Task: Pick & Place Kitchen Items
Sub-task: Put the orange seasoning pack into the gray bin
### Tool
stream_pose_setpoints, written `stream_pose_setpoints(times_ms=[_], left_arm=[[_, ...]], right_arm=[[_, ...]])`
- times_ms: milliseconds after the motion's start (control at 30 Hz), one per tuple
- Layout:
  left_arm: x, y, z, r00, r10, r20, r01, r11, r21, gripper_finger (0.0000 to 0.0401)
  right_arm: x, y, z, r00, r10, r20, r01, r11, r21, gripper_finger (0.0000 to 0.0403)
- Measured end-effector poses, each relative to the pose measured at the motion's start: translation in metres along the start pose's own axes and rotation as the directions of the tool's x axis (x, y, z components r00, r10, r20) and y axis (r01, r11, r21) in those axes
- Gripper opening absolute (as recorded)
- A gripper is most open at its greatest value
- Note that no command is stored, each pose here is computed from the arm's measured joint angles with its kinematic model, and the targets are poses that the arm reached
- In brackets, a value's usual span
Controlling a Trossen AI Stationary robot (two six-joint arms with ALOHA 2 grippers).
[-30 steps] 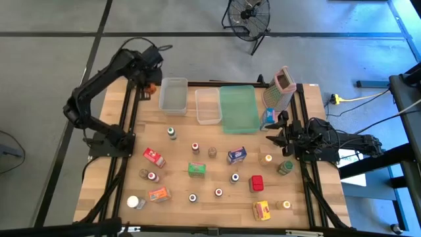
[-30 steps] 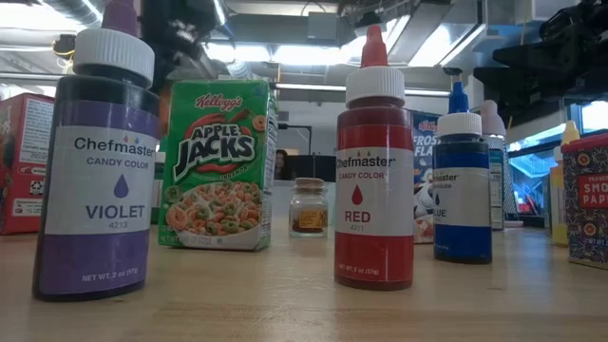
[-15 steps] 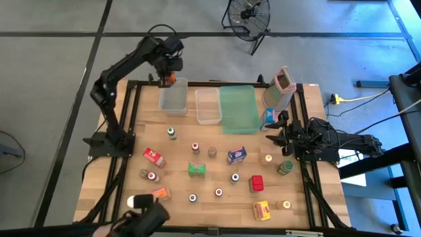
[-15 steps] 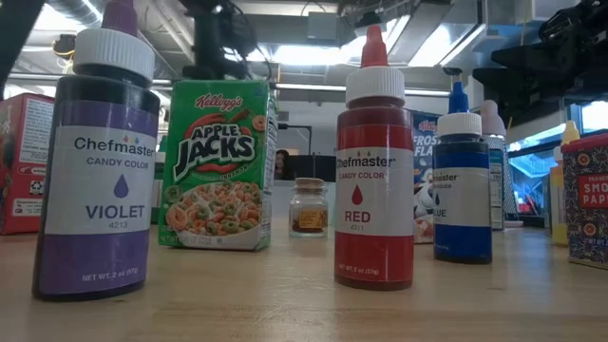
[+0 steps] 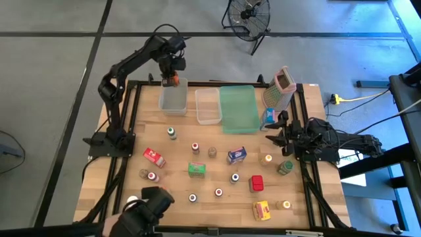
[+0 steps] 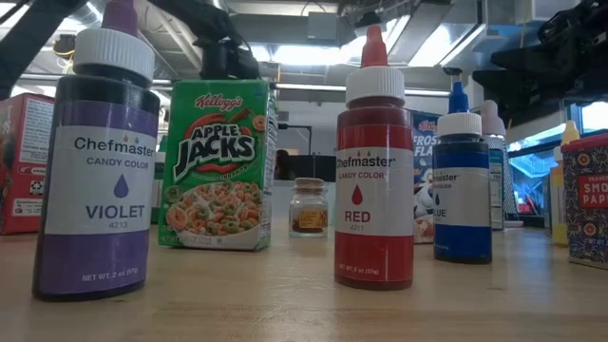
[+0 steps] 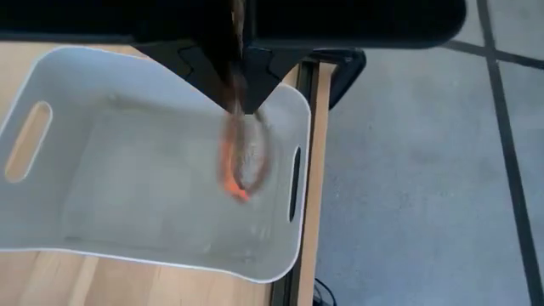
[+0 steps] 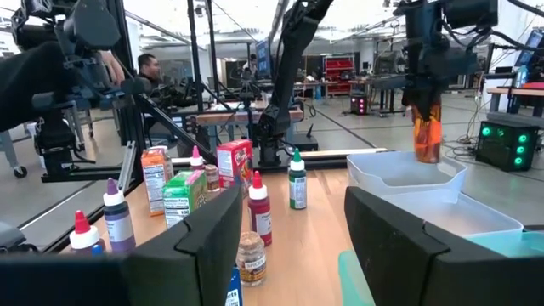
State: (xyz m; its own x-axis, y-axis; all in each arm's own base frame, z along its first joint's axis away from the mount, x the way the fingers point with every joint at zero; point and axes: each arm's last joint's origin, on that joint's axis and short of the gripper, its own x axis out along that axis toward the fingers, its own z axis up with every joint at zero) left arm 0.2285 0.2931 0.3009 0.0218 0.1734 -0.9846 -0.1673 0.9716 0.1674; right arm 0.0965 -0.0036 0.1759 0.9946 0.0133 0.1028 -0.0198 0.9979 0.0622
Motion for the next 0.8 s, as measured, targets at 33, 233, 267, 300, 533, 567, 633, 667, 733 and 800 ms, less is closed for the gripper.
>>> stream_pose_setpoints(times_ms=[33, 233, 267, 300, 533, 567, 633, 667, 733, 800], left_arm=[[0.002, 0.000, 0.001, 1.000, -0.005, -0.005, 0.005, 1.000, 0.002, 0.0002], [0.016, 0.003, 0.005, 0.999, -0.025, -0.031, 0.025, 1.000, 0.006, 0.0002], [0.018, 0.004, 0.005, 0.999, -0.030, -0.035, 0.030, 1.000, 0.003, 0.0002], [0.020, 0.005, 0.005, 0.999, -0.034, -0.038, 0.034, 0.999, -0.001, 0.0002], [0.031, 0.011, 0.002, 0.996, -0.055, -0.064, 0.053, 0.998, -0.029, 0.0002], [0.032, 0.012, 0.003, 0.996, -0.057, -0.067, 0.055, 0.998, -0.030, 0.0002], [0.035, 0.013, 0.002, 0.996, -0.062, -0.072, 0.059, 0.998, -0.035, 0.0002], [0.036, 0.014, 0.002, 0.995, -0.065, -0.074, 0.062, 0.997, -0.036, 0.0002], [0.037, 0.014, 0.003, 0.995, -0.070, -0.073, 0.067, 0.997, -0.039, 0.0002], [0.038, 0.014, 0.003, 0.995, -0.069, -0.071, 0.066, 0.997, -0.040, 0.0002]], right_arm=[[0.000, 0.000, 0.000, 1.000, -0.001, -0.004, 0.001, 1.000, 0.000, 0.0211], [0.000, -0.002, -0.002, 0.998, -0.051, -0.023, 0.051, 0.999, 0.001, 0.0211], [0.000, -0.002, -0.002, 0.998, -0.052, -0.023, 0.052, 0.999, 0.001, 0.0211], [0.000, -0.002, -0.002, 0.998, -0.050, -0.023, 0.050, 0.999, 0.001, 0.0211], [0.000, -0.001, -0.002, 0.999, -0.047, -0.023, 0.047, 0.999, 0.001, 0.0211], [0.000, -0.001, -0.002, 0.999, -0.047, -0.023, 0.047, 0.999, 0.001, 0.0211], [0.000, -0.001, -0.002, 0.999, -0.047, -0.023, 0.047, 0.999, -0.001, 0.0211], [0.000, -0.001, -0.002, 0.999, -0.046, -0.023, 0.046, 0.999, -0.003, 0.0211], [0.000, -0.001, -0.003, 0.999, -0.046, -0.025, 0.046, 0.999, -0.003, 0.0211], [0.000, -0.001, -0.003, 0.999, -0.046, -0.025, 0.046, 0.999, -0.006, 0.0211]])
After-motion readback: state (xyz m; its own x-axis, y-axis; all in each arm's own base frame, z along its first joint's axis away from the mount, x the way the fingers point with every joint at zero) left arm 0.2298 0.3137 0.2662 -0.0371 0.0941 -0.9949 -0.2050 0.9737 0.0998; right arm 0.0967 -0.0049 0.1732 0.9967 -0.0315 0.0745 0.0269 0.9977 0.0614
